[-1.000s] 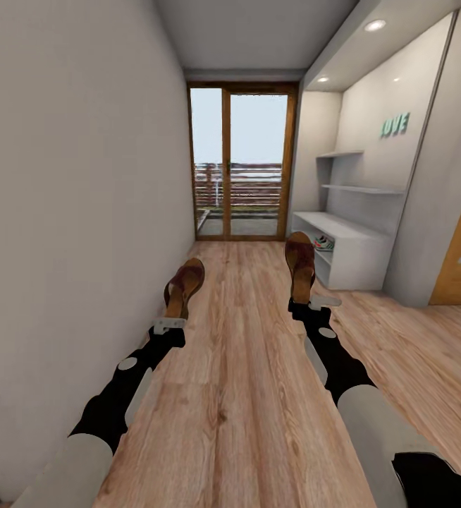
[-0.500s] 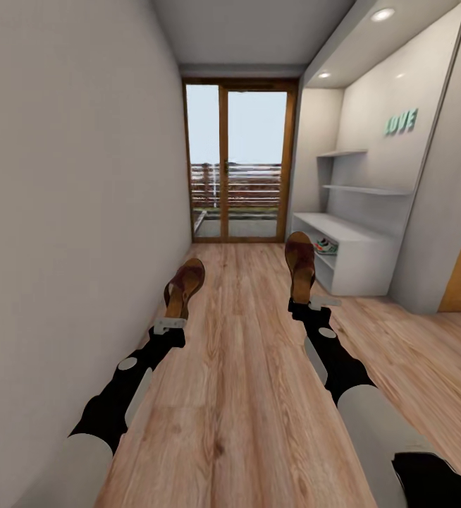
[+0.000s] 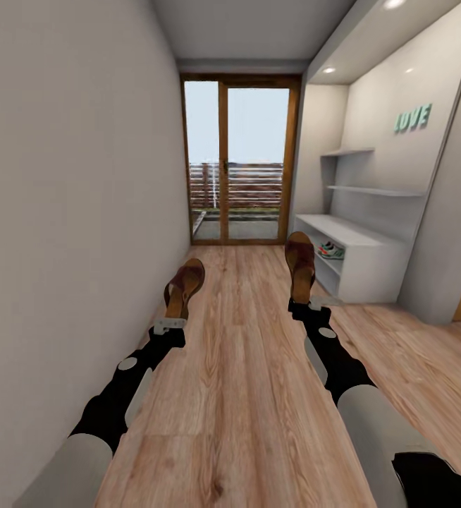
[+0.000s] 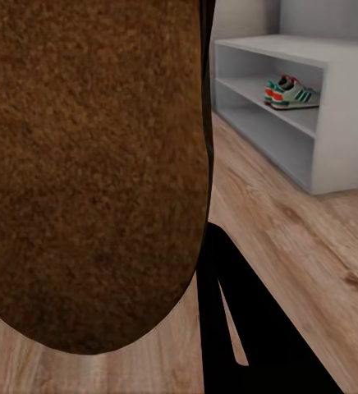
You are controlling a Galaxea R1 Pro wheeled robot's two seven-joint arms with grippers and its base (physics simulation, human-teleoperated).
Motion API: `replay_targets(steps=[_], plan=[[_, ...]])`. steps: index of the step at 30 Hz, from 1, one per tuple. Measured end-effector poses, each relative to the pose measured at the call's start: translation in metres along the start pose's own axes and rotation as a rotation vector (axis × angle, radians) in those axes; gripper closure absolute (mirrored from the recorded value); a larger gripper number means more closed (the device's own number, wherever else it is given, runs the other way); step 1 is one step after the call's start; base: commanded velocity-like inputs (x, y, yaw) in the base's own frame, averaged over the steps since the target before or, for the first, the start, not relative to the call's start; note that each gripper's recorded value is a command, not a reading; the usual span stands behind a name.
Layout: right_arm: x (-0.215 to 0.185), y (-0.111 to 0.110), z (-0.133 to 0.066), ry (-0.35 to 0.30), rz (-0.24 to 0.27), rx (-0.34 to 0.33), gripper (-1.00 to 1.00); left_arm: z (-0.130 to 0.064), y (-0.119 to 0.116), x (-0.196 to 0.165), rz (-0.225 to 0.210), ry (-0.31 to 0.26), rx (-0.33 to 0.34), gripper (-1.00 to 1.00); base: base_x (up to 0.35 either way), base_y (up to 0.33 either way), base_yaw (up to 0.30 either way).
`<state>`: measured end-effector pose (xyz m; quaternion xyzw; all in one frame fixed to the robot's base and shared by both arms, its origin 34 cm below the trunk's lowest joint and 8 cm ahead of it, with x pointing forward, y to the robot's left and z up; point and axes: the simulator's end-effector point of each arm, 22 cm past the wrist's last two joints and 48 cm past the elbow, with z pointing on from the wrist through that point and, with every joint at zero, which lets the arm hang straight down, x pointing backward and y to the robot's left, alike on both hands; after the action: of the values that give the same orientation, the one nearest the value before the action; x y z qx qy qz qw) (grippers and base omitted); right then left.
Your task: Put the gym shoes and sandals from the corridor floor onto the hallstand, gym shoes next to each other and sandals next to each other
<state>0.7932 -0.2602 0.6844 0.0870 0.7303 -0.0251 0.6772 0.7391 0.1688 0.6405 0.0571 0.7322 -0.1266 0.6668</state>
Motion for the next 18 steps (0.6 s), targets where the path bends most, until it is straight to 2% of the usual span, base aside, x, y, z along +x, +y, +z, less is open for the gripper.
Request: replay_targets(steps=[18], plan=[[0.0000, 0.0001, 0.0000, 0.000, 0.000, -0.001, 1.00, 0.0000, 0.0000, -0.0004, 0.000, -0.001, 0.000, 1.00, 0.345, 0.000, 0.000]])
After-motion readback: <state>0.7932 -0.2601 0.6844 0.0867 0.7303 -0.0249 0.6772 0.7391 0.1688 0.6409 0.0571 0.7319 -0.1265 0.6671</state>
